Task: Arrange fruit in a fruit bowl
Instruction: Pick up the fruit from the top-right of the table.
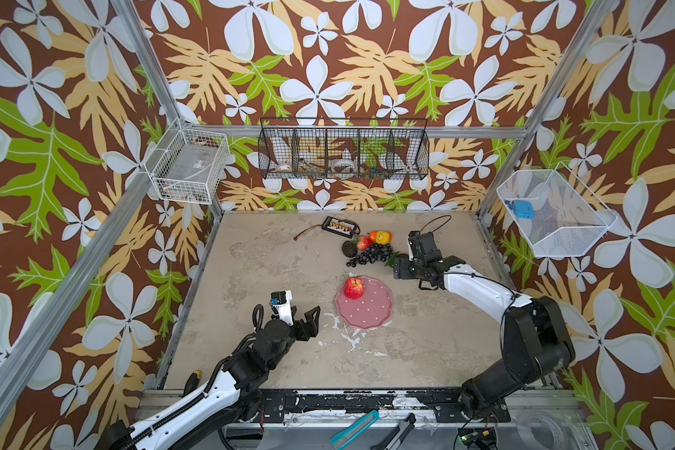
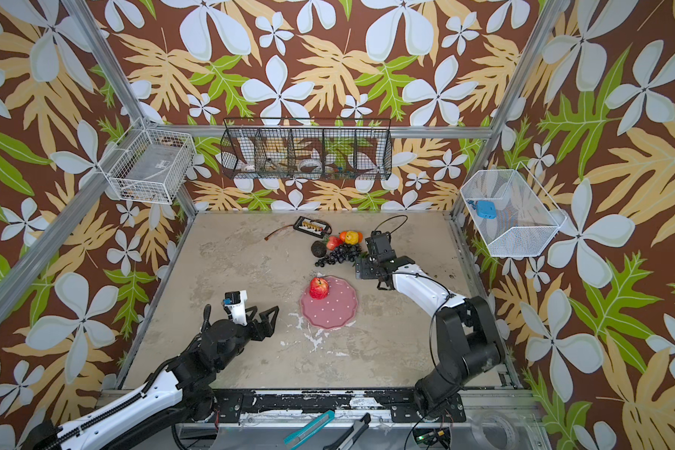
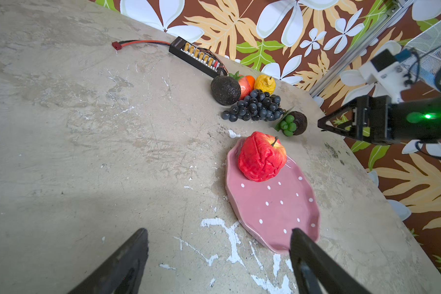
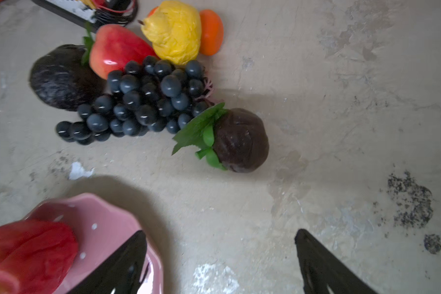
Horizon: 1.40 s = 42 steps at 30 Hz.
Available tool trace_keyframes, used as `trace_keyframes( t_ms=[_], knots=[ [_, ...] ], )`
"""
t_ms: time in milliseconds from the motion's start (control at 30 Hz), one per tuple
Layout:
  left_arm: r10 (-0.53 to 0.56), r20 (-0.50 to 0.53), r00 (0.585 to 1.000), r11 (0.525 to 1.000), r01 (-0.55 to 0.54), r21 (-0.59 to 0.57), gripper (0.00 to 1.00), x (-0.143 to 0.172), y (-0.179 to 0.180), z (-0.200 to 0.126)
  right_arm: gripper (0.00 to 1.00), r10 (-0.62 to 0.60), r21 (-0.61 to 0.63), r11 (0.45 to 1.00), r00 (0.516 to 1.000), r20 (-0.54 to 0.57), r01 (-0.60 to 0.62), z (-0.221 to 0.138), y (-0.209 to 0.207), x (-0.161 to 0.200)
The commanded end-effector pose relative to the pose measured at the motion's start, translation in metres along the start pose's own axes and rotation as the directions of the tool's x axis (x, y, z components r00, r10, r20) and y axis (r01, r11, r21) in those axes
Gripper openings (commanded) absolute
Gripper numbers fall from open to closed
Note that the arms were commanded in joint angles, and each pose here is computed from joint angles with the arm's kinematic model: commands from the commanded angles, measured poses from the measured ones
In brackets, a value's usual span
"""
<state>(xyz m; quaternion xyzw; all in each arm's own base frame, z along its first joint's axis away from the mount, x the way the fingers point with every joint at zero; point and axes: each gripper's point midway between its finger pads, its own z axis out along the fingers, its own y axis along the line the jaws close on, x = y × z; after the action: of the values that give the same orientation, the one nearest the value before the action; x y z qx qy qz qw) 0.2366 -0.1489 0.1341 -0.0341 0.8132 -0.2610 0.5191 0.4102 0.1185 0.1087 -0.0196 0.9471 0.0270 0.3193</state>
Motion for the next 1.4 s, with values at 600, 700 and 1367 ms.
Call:
trace_keyframes(
  t_ms=[600,700,1367],
  knots=[
    [0.013,0.055,0.998,1.000,-0.013,0.006,0.89,-0.008,0.000,0.000,0.87,-0.040,-0.029,0.999,0.994,-0.098,0.038,0.067,-0.021,-0.014],
    [0.015,0.049,0.999,1.000,-0.015,0.001,0.89,-0.006,0.001,0.002,0.85,-0.043,-0.052,0.998,0.994,-0.100,0.038,0.070,-0.017,-0.013],
    [0.021,0.035,0.999,1.000,-0.020,-0.008,0.89,-0.002,0.002,0.005,0.77,-0.025,-0.071,0.997,0.995,-0.093,0.018,0.083,-0.016,-0.018]
  ],
)
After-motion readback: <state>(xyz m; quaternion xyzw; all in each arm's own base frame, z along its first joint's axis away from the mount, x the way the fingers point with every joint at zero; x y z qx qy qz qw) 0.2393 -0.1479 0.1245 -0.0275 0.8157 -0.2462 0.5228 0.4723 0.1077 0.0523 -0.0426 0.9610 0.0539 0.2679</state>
